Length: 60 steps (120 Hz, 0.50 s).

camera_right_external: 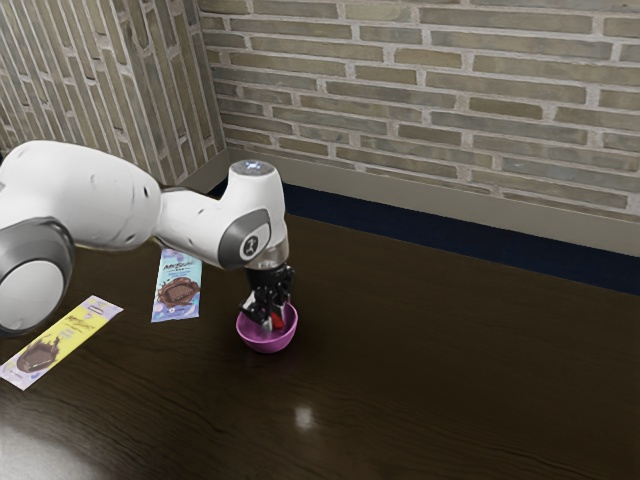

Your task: Take strawberry from the bowl

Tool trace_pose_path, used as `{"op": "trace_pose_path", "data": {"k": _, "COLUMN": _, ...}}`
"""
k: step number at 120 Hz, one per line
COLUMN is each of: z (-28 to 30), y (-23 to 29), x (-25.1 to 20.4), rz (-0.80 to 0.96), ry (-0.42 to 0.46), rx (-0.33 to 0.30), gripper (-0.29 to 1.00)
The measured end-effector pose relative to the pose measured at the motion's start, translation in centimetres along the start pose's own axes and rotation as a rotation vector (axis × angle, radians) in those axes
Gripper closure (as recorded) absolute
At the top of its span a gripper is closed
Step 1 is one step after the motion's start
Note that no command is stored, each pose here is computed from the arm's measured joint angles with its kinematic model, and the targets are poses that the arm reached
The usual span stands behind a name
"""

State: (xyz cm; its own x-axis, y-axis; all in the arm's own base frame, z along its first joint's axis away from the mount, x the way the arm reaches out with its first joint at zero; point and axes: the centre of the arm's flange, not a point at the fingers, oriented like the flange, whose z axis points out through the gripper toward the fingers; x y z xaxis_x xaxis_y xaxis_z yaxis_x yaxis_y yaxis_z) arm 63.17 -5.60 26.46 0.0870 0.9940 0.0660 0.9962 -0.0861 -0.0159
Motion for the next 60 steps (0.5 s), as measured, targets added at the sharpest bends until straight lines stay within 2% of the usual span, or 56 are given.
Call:
{"op": "trace_pose_path", "data": {"k": 29, "z": -6.3, "y": -0.4, "x": -2.7, "rz": 0.034, "ry": -0.022, "rx": -0.064, "gripper": 0.64}}
{"op": "trace_pose_path", "data": {"k": 46, "z": -8.8, "y": 0.1, "x": -7.9, "rz": 0.111, "ry": -0.024, "rx": -0.083, "gripper": 0.66}}
{"op": "trace_pose_path", "data": {"k": 60, "z": -8.1, "y": 0.9, "x": -12.9, "rz": 0.183, "ry": -0.013, "rx": -0.072, "gripper": 0.67}}
